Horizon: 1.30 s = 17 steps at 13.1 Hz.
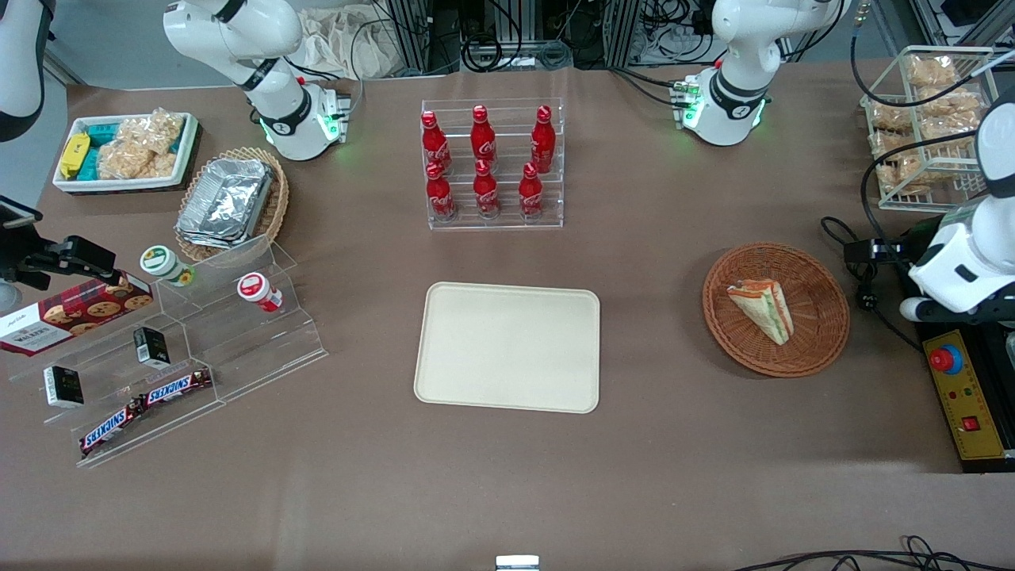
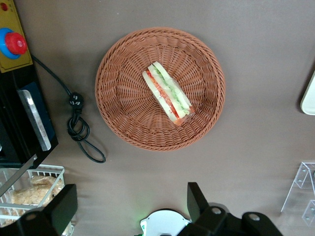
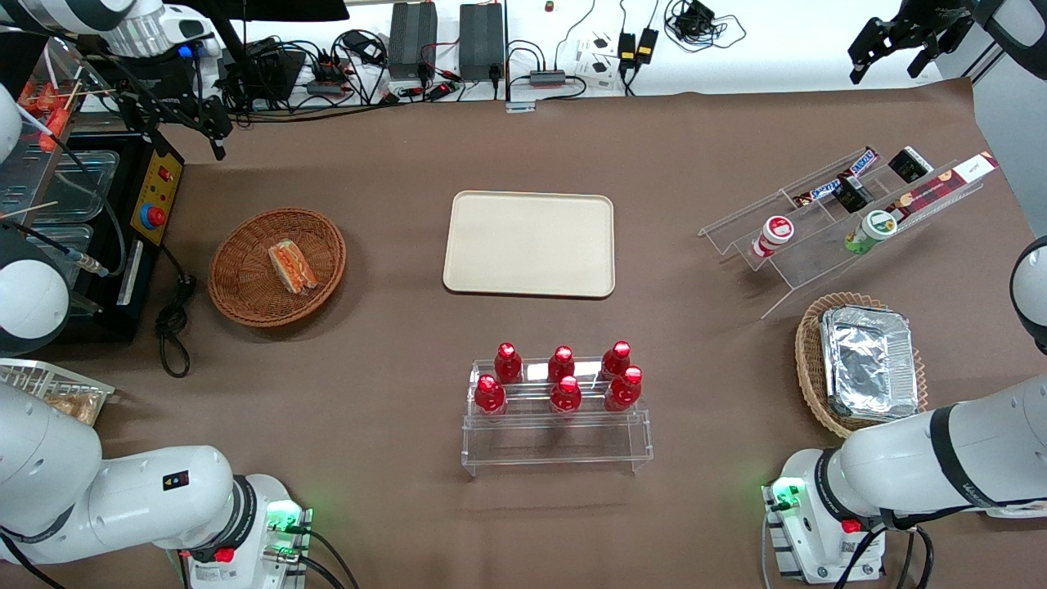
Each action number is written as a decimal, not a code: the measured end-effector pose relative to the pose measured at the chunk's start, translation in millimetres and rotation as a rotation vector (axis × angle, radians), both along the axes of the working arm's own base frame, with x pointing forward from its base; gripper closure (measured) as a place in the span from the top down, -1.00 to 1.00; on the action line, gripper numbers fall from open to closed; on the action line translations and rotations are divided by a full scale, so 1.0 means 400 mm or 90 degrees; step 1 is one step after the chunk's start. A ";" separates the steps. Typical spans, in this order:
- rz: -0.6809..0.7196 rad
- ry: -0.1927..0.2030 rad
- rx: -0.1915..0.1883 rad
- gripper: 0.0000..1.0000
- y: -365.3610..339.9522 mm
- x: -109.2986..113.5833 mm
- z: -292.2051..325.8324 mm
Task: Place sandwich from basket to tray
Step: 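Move the left gripper over the wrapped sandwich in the wicker basket, then lower the left gripper and grasp the sandwich, lifting it from the basket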
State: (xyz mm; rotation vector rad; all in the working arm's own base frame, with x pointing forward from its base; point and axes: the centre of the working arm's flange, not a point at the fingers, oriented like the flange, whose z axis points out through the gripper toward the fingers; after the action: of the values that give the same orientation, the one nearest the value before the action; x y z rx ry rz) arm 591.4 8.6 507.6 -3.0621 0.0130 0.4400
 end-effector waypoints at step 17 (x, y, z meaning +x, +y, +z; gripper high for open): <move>0.294 -0.058 0.026 0.98 -0.058 -0.055 -0.504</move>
State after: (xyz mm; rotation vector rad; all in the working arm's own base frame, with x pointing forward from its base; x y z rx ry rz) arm 569.3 -14.5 306.1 -3.0221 -0.7065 0.3104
